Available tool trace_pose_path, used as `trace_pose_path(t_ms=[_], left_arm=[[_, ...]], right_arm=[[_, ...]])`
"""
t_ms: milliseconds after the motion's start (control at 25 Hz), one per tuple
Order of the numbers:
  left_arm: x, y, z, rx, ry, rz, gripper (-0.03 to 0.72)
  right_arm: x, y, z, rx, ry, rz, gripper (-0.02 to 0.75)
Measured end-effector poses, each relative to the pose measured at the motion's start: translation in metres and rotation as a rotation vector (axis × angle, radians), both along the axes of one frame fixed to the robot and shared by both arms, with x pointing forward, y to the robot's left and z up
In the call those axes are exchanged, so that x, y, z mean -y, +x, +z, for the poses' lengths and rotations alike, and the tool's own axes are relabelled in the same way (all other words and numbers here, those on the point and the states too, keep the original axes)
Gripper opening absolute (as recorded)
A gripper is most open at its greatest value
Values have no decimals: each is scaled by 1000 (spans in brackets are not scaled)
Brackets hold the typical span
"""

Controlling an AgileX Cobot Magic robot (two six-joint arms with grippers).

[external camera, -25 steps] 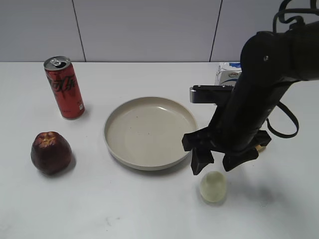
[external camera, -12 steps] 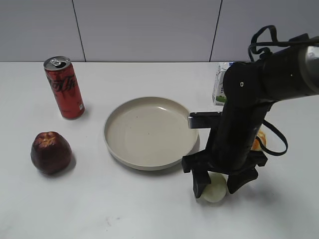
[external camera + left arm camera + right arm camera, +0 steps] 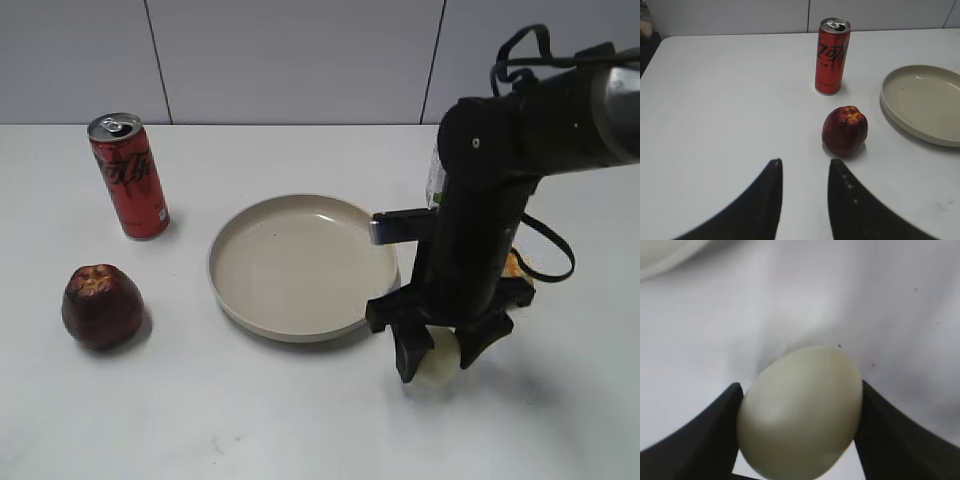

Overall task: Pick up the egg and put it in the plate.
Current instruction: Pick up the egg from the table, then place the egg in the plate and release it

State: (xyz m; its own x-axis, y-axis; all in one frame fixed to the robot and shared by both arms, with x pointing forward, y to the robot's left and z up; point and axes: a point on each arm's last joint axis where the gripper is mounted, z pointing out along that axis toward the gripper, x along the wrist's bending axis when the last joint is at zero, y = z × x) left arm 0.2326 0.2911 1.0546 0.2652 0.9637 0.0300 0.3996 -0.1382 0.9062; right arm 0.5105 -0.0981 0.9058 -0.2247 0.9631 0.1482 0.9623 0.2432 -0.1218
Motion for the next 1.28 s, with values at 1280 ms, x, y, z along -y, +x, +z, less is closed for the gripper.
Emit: trace_pose_path(t_ms=[1280], left_arm=[[0, 0, 0, 0, 0, 0, 230]], right_arm=[[-75, 102, 31, 238, 217, 209, 615]])
